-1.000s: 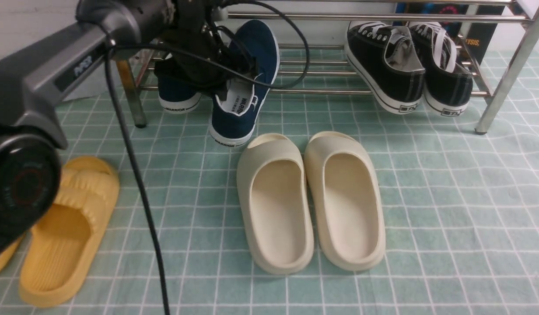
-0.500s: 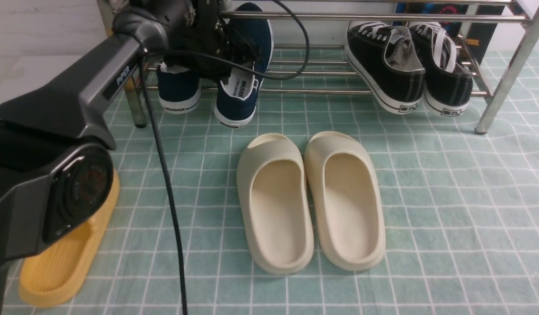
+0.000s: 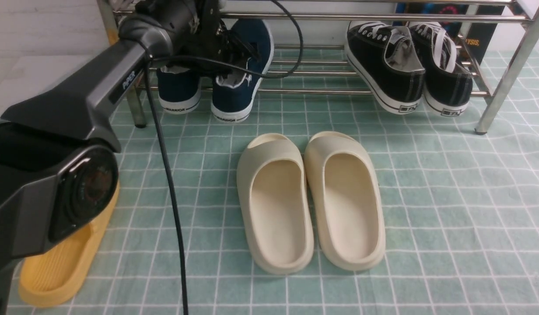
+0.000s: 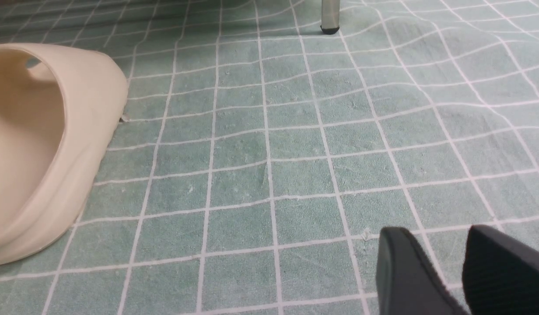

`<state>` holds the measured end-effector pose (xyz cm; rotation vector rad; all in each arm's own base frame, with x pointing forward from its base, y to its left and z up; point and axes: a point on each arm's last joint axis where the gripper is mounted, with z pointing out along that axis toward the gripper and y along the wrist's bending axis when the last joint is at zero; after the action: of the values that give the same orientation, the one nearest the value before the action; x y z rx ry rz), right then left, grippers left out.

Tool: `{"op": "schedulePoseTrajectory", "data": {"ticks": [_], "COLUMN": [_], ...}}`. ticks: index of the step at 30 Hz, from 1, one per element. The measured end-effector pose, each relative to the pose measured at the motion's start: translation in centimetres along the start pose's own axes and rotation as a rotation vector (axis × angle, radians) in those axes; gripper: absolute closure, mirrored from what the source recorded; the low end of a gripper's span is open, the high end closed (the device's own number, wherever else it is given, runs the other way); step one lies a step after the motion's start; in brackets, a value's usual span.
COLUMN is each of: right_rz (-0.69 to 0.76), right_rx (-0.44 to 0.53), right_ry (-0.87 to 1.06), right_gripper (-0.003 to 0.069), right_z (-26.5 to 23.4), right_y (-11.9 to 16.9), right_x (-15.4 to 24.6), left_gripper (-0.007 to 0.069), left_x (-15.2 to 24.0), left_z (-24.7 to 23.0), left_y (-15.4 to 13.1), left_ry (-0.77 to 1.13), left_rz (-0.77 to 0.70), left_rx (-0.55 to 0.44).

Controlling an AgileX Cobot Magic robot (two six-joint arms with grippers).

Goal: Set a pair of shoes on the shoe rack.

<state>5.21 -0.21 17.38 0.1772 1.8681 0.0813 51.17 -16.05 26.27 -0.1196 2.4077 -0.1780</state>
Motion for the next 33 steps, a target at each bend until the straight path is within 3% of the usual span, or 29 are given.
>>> {"op": "schedulePoseTrajectory", "data": {"ticks": [2,5,9,12,22,26,33], "right_rz": [0.0,0.0,0.0,0.0,0.0,0.0,0.0], "right_rx": [0.0,0.0,0.0,0.0,0.0,0.0,0.0], "right_ry": [0.0,0.0,0.0,0.0,0.0,0.0,0.0], "right_gripper": [0.042,0.042,0.042,0.042,0.042,0.042,0.042], "right_z": [0.0,0.0,0.0,0.0,0.0,0.0,0.0], "right_y": [0.0,0.0,0.0,0.0,0.0,0.0,0.0], "right_x": [0.0,0.0,0.0,0.0,0.0,0.0,0.0], "left_gripper": [0.0396,0.0321,0.0284,0.0309,0.0514,0.0558,0.0585], "left_x": [-0.1,-0.2,-0.3,-0.7,-1.3,-1.7,0.2], "left_z": [0.0,0.0,-0.5,-2.4,-9.7,-13.4,-25.7], "left_y": [-0.1,-0.1,0.0,0.1,0.7,0.4,1.5], "left_ry": [-0.009,-0.012,-0.012,0.013,0.131,0.124,0.02], "left_rz": [-0.043,-0.085,-0.101,-0.105,0.038,0.062,0.077], "left_rx": [0.01,0.011,0.009,-0.01,-0.04,0.028,0.206]}}
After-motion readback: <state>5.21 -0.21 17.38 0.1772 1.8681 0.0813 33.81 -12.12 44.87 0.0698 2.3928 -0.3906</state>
